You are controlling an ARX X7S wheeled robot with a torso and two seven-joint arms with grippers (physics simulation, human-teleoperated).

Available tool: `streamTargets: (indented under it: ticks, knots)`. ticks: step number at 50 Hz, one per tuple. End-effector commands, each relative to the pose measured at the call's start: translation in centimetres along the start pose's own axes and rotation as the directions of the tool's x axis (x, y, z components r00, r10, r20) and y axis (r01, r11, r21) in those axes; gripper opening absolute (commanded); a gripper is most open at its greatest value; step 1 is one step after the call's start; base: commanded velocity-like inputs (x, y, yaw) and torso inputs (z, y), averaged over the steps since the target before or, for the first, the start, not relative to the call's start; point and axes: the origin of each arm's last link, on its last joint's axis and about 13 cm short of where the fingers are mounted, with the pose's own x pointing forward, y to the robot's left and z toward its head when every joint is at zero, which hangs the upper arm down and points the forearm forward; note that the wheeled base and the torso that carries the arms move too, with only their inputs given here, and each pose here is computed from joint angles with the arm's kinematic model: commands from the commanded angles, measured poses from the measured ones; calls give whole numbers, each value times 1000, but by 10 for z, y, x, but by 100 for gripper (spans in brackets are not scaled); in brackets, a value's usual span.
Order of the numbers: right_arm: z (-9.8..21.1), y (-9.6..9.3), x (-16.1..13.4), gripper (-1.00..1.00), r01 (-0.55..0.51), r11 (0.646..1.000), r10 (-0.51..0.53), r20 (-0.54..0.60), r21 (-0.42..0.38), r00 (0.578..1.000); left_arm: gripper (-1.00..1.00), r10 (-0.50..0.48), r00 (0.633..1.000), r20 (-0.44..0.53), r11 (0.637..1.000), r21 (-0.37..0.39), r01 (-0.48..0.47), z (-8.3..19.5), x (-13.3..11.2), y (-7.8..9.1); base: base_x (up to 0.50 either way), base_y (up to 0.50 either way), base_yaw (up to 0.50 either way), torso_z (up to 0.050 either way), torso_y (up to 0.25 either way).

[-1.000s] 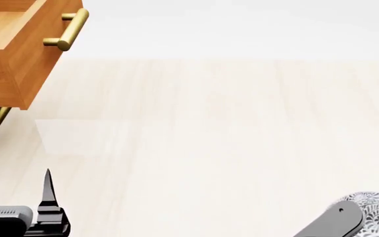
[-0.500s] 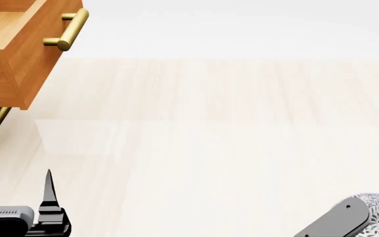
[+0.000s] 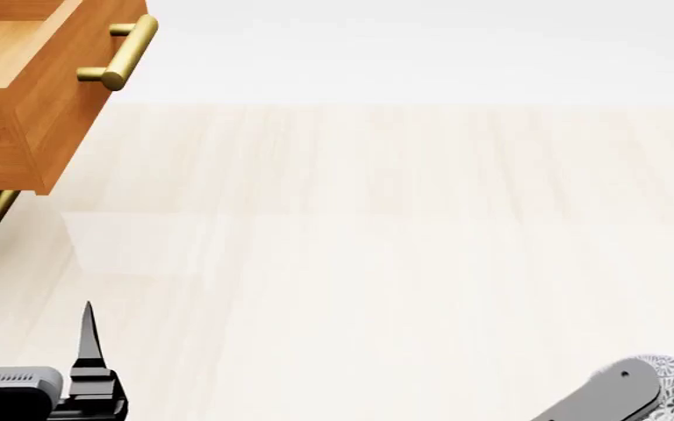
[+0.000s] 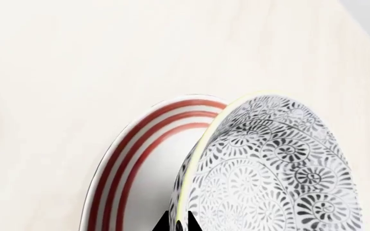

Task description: Put the bowl on the plate.

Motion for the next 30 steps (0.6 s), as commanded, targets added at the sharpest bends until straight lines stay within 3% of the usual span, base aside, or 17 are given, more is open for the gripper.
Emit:
streamTargets:
  ticks: [1, 24, 25, 30]
  knots:
    - [-2, -2, 4, -100, 15, 1000, -15, 16, 14, 1000, 100, -1, 1000, -1, 1000, 4, 1, 0, 0, 0, 0, 0, 0, 0, 0]
    - [-5, -1, 9, -100, 6, 1000, -7, 25, 28, 1000, 100, 0, 1000, 0, 1000, 3, 0, 0, -1, -1, 0, 0, 0, 0, 0]
    - [-5, -1, 9, 100, 8, 1000, -9, 25, 27, 1000, 100, 0, 1000, 0, 1000, 3, 0, 0, -1, -1, 0, 0, 0, 0, 0]
    - [-6, -1, 8, 100, 10, 1000, -11, 24, 30, 1000, 100, -2, 1000, 0, 1000, 2, 2, 0, 0, -1, 0, 0, 0, 0, 0]
